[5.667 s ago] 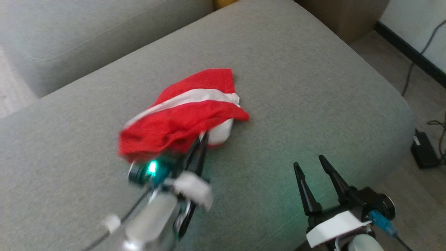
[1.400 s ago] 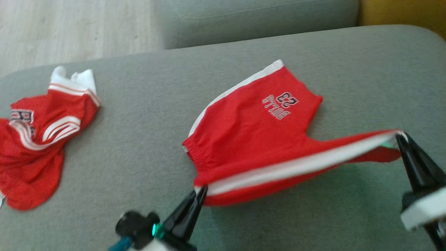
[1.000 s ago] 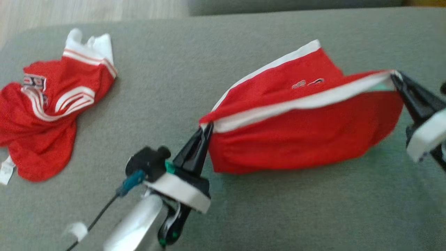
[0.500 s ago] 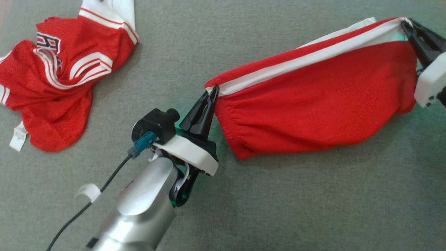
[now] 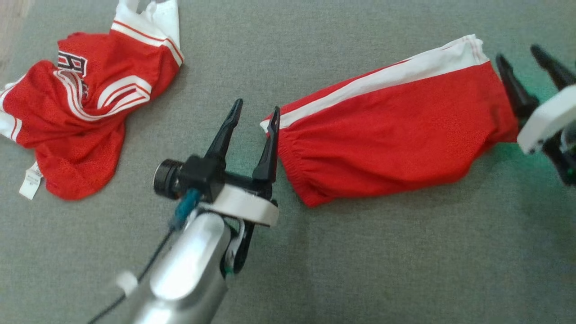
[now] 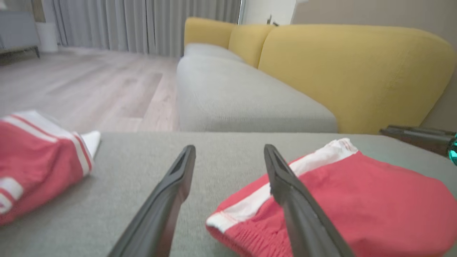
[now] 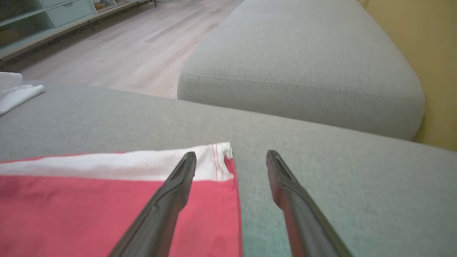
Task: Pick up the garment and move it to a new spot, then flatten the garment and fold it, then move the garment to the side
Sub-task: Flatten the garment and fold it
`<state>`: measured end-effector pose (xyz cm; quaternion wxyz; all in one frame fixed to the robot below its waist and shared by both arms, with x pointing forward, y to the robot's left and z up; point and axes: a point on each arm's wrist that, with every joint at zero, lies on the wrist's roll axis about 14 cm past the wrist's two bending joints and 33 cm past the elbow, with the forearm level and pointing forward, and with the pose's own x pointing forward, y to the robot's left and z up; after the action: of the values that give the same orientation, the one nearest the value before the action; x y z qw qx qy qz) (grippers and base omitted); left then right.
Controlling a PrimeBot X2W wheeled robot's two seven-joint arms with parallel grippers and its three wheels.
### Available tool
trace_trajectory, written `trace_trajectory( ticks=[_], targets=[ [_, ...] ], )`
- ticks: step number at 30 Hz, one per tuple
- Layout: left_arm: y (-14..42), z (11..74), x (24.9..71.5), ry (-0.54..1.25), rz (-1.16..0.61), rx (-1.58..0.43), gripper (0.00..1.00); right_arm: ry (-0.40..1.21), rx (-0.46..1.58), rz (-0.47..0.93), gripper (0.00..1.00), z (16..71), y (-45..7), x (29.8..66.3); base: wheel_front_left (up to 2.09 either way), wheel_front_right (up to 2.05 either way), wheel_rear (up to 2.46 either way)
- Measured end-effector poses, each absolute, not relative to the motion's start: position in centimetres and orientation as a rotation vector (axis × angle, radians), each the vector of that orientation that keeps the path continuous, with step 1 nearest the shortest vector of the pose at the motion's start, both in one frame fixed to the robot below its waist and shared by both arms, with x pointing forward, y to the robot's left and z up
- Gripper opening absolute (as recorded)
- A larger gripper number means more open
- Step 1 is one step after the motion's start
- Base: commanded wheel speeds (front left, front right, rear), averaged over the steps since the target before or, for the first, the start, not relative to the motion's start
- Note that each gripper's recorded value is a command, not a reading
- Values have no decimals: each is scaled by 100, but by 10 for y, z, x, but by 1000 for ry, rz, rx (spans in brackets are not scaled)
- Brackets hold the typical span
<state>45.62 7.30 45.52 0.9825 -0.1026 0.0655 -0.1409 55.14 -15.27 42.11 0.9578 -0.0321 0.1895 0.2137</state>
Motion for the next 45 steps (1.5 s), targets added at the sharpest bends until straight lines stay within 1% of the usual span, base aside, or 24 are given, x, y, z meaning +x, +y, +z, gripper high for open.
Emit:
trace_trajectory(
  ticks=[3, 6, 9, 10, 11, 12, 13, 17, 20, 25, 30, 34, 37, 39, 41, 42, 45],
  targets=[
    [81, 473, 447, 57, -230, -170, 100, 456, -49, 403, 100, 404, -163, 535, 0, 0, 0],
    [91, 478, 429, 29, -178, -135, 100, 548, 12, 377, 100, 383, -164, 522, 0, 0, 0],
    [99, 484, 414, 1, -144, -89, 100, 621, 5, 369, 100, 365, -164, 513, 0, 0, 0],
    [106, 488, 407, -13, -116, -84, 100, 672, 20, 354, 100, 356, -165, 510, 0, 0, 0],
    [109, 490, 405, -20, -106, -78, 100, 685, 22, 354, 69, 354, -163, 510, 0, 0, 0],
    [112, 492, 403, -26, -98, -75, 100, 693, 23, 357, 26, 354, -161, 510, 0, 0, 0],
    [113, 493, 401, -30, -92, -74, 100, 693, 28, 354, 0, 354, -161, 511, 0, 0, 0],
    [117, 495, 397, -35, -78, -73, 100, 667, 66, 329, 0, 359, -161, 511, 0, 0, 0],
    [115, 493, 396, -29, -79, -82, 100, 628, 82, 287, 0, 364, -172, 508, 0, 0, 0],
    [102, 497, 399, -43, -116, -95, 100, 584, 78, 151, 0, 375, -226, 493, 0, 0, 0],
    [74, 501, 404, -58, -208, -113, 100, 587, 51, -17, 0, 379, -299, 456, 0, 0, 0],
    [52, 501, 408, -62, -279, -117, 100, 551, 39, -107, 0, 392, -338, 437, 0, 0, 0],
    [37, 498, 410, -55, -326, -128, 100, 522, 37, -132, 0, 400, -349, 428, 0, 0, 0],
    [30, 496, 410, -48, -349, -130, 100, 487, 34, -127, 0, 409, -349, 429, 0, 0, 0],
    [24, 496, 410, -49, -368, -126, 100, 433, 29, -104, 0, 425, -343, 438, 0, 0, 0],
    [24, 496, 410, -49, -368, -126, 100, 433, 29, -104, 0, 425, -343, 438, 0, 0, 0],
    [20, 502, 407, -65, -386, -121, 100, 339, 18, -38, 0, 456, -325, 454, 0, 0, 0]
  ],
)
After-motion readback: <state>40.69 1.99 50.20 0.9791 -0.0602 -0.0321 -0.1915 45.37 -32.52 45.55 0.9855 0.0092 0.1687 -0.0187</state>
